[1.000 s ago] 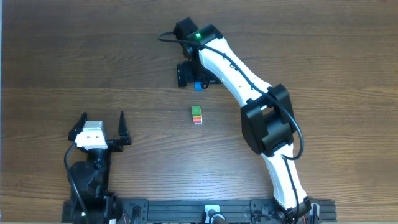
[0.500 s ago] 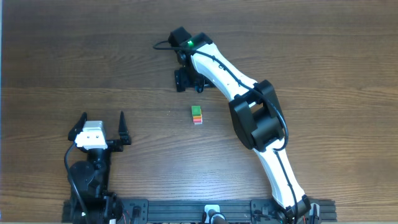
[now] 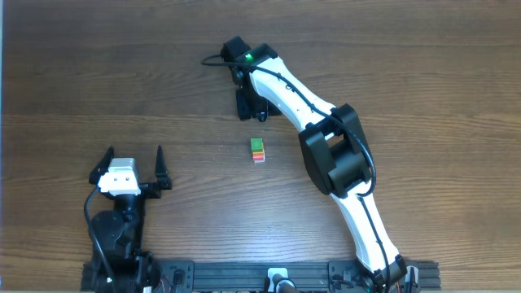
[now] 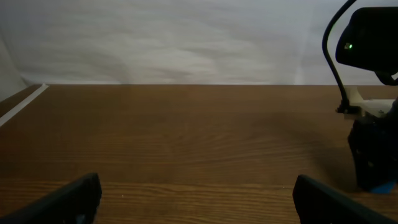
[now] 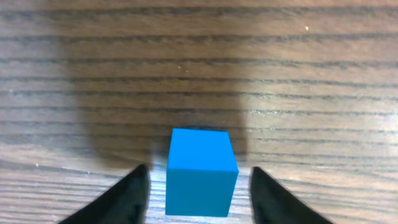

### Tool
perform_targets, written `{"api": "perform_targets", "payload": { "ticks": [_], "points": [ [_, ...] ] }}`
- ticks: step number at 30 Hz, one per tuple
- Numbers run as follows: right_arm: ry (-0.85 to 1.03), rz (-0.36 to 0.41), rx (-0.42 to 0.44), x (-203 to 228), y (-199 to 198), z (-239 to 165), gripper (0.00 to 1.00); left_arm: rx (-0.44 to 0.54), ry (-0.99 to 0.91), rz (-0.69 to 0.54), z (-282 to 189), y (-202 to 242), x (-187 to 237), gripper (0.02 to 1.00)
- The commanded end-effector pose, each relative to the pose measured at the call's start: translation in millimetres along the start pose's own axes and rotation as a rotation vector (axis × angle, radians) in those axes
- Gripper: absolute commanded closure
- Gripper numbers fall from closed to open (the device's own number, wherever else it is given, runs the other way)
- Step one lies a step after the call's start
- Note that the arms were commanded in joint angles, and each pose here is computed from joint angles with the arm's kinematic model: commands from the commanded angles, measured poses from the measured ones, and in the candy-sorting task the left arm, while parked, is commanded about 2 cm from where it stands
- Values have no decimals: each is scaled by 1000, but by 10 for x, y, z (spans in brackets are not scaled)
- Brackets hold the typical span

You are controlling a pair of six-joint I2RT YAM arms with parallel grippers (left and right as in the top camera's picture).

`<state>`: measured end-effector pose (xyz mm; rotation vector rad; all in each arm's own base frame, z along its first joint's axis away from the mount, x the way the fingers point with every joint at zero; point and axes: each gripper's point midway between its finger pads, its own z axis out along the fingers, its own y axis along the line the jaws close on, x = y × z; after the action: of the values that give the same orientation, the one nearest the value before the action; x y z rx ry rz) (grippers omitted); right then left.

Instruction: Stack Cubes

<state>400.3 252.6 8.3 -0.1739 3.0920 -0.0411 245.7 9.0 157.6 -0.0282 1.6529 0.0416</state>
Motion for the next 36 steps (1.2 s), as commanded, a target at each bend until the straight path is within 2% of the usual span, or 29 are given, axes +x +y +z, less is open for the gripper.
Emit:
{"api": "perform_targets", "payload": {
  "ticks": [1,5,13,18,24,30,36],
  "points": [
    [-10,14,13,-46,-33,9,555,9,-7,14,-1,-15,-1,18],
    [-11,36,12,-56,-50,10,678,9,-7,14,-1,-15,-1,18],
    [-11,36,12,-57,-49,10,836,9,-7,14,-1,-15,-1,18],
    [-11,46,-11,-71,-18,-34,980,9,-7,14,-1,-15,-1,18],
    [-52,50,-38,-172,21,-282,989,9,-7,14,-1,-15,-1,18],
    [-73,51,-31,-151,-45,-794,991,9,-7,14,-1,-15,-1,20],
    [-145,56,-59,-53,-140,-1432,989,9,-7,14,-1,-15,-1,18]
  ]
}}
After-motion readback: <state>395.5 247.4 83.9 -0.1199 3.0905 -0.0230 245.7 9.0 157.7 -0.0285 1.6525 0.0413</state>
